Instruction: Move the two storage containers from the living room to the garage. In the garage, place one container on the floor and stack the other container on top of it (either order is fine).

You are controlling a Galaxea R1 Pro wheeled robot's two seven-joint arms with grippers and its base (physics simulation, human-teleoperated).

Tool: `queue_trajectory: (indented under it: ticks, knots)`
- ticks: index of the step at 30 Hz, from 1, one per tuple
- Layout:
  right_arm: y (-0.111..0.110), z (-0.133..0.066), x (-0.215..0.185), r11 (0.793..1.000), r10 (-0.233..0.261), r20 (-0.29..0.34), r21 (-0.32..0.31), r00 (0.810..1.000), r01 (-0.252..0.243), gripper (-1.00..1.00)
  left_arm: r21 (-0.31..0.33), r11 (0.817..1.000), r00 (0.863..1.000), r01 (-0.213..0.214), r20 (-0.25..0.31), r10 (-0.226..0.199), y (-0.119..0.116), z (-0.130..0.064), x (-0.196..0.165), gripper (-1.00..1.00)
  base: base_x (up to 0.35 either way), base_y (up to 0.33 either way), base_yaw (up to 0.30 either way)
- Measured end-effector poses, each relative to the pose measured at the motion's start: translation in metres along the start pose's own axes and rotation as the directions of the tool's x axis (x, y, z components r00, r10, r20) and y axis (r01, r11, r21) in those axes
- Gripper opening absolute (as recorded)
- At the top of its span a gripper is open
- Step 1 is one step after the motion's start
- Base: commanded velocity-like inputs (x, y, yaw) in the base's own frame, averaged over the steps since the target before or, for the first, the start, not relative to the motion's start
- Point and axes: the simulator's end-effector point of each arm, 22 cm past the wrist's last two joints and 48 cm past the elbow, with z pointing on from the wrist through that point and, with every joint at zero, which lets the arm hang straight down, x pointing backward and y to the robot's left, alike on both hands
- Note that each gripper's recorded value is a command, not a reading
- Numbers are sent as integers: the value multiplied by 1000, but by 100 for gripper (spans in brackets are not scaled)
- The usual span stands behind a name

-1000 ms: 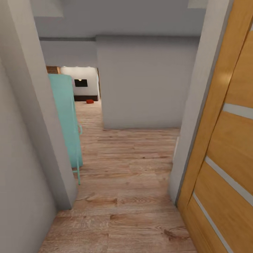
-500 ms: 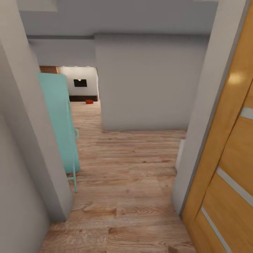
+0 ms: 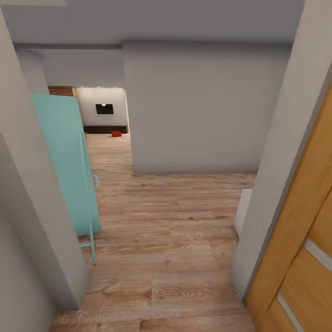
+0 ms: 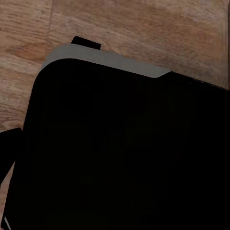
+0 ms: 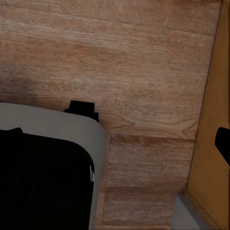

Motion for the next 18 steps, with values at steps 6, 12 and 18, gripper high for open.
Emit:
queue_trajectory:
  ticks: [6, 12, 18]
  knots:
    - [0, 0, 0, 1000, 0, 0, 0, 1000, 0, 100, 0, 1000, 1000, 0, 5, 0, 0, 0, -1, 100, 326, 0, 0]
    - [0, 0, 0, 1000, 0, 0, 0, 1000, 0, 100, 0, 1000, 1000, 0, 6, 0, 0, 0, -1, 100, 326, 0, 0]
    - [0, 0, 0, 1000, 0, 0, 0, 1000, 0, 100, 0, 1000, 1000, 0, 6, 0, 0, 0, -1, 100, 326, 0, 0]
